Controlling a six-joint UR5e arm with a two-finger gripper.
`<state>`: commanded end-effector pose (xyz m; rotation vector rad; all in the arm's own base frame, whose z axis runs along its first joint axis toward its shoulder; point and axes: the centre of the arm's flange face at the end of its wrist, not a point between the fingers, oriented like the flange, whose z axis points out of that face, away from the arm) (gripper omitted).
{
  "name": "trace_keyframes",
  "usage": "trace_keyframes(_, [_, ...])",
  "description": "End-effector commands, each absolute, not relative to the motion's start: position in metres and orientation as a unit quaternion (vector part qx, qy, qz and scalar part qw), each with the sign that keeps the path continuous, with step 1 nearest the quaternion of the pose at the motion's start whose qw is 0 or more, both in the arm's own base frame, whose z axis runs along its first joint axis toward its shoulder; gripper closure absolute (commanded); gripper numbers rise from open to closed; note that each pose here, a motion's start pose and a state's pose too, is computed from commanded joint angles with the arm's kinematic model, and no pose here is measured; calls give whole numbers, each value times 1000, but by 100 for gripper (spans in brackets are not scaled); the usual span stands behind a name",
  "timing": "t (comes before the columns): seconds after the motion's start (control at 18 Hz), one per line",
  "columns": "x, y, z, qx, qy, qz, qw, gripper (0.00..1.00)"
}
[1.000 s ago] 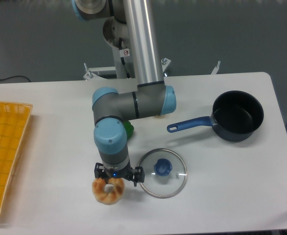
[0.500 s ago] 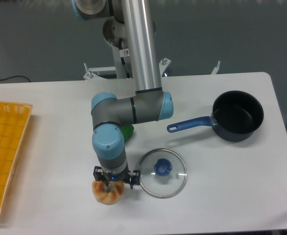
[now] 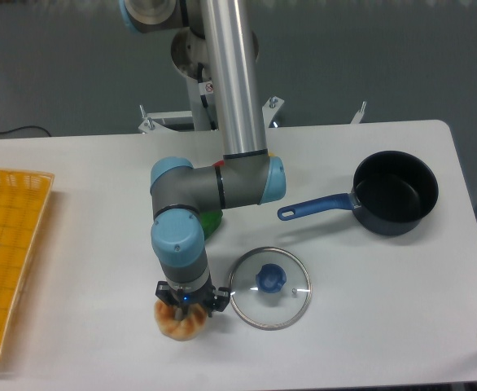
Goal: Pick up the donuts
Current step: 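Lower the gripper onto the donut and close it on the ring, then lift the held donut up and carry it over the glass lid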
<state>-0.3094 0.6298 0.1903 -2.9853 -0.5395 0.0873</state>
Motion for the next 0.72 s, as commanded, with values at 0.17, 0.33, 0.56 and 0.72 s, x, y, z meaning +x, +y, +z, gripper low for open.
trace_keyframes(0.17, [-311,629,197,-982,-177,31,58,74])
trace_keyframes(0.33, [-310,629,213,-982,-172,36,68,74])
trace_keyframes(0.56, [-315,629,240,-980,-174,46,87,74])
trace_keyframes(0.72, [-321,625,263,-977,-178,52,102,74])
